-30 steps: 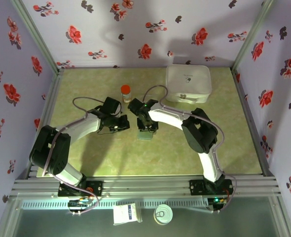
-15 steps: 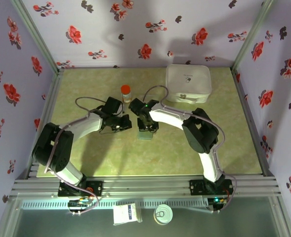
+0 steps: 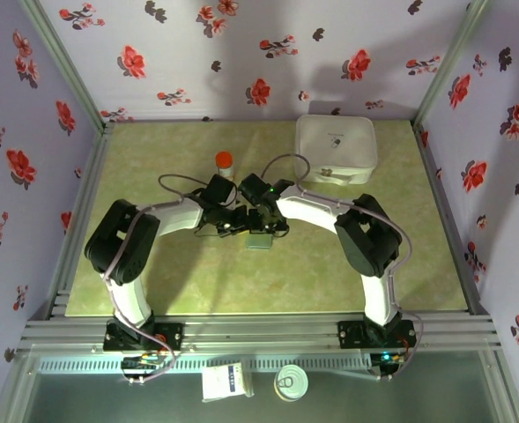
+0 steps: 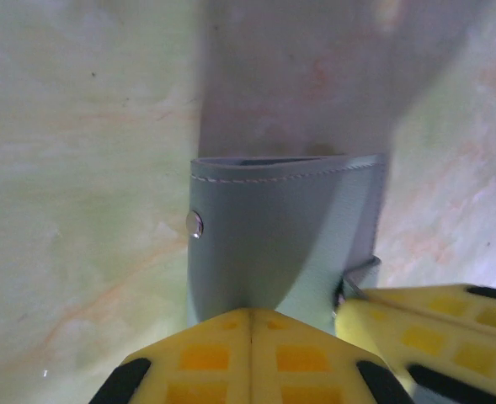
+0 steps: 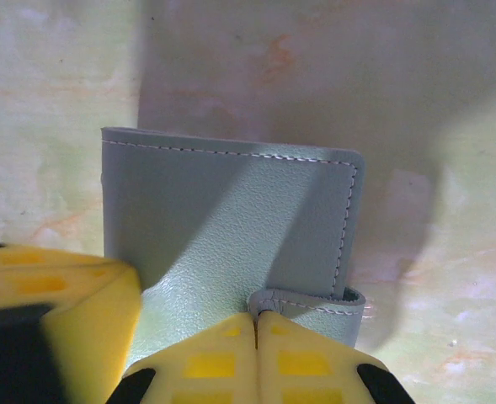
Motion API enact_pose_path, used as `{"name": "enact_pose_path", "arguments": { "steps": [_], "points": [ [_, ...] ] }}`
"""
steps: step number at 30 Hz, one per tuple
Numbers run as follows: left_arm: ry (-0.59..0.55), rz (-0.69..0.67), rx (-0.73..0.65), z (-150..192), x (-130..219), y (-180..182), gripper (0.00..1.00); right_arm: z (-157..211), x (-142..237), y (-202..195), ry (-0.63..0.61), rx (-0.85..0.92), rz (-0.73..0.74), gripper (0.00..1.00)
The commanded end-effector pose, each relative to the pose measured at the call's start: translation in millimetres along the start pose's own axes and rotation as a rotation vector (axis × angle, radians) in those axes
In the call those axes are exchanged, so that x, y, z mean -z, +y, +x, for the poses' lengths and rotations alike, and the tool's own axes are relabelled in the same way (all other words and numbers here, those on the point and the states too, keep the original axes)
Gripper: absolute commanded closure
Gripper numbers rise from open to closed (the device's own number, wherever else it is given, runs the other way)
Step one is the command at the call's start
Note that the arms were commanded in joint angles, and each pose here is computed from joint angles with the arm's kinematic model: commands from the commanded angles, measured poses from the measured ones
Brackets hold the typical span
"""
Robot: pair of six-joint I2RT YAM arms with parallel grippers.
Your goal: Take the credit cards out of the card holder
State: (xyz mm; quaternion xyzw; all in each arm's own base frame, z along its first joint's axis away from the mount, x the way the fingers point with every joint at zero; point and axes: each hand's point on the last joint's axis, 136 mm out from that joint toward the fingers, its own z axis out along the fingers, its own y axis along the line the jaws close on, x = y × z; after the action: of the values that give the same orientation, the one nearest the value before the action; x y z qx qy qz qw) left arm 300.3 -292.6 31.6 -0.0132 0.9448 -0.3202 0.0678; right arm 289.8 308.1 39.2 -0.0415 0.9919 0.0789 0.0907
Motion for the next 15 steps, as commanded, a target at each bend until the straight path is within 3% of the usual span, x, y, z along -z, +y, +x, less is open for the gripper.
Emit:
{"name": "enact_pose_path", "arguments": {
  "steps": [1,8,15],
  "points": [
    [0.035,-0.005,0.035,7,-14,8,1.00,10,-8,-6,0.036,0.016,0.012,1.00],
    [0.071,-0.215,0.036,19,-20,61,1.00,9,5,-47,0.012,0.099,0.295,1.00],
    [0.085,-0.264,0.063,25,-22,86,1.00,4,15,-64,-0.029,0.144,0.421,1.00]
  ]
}}
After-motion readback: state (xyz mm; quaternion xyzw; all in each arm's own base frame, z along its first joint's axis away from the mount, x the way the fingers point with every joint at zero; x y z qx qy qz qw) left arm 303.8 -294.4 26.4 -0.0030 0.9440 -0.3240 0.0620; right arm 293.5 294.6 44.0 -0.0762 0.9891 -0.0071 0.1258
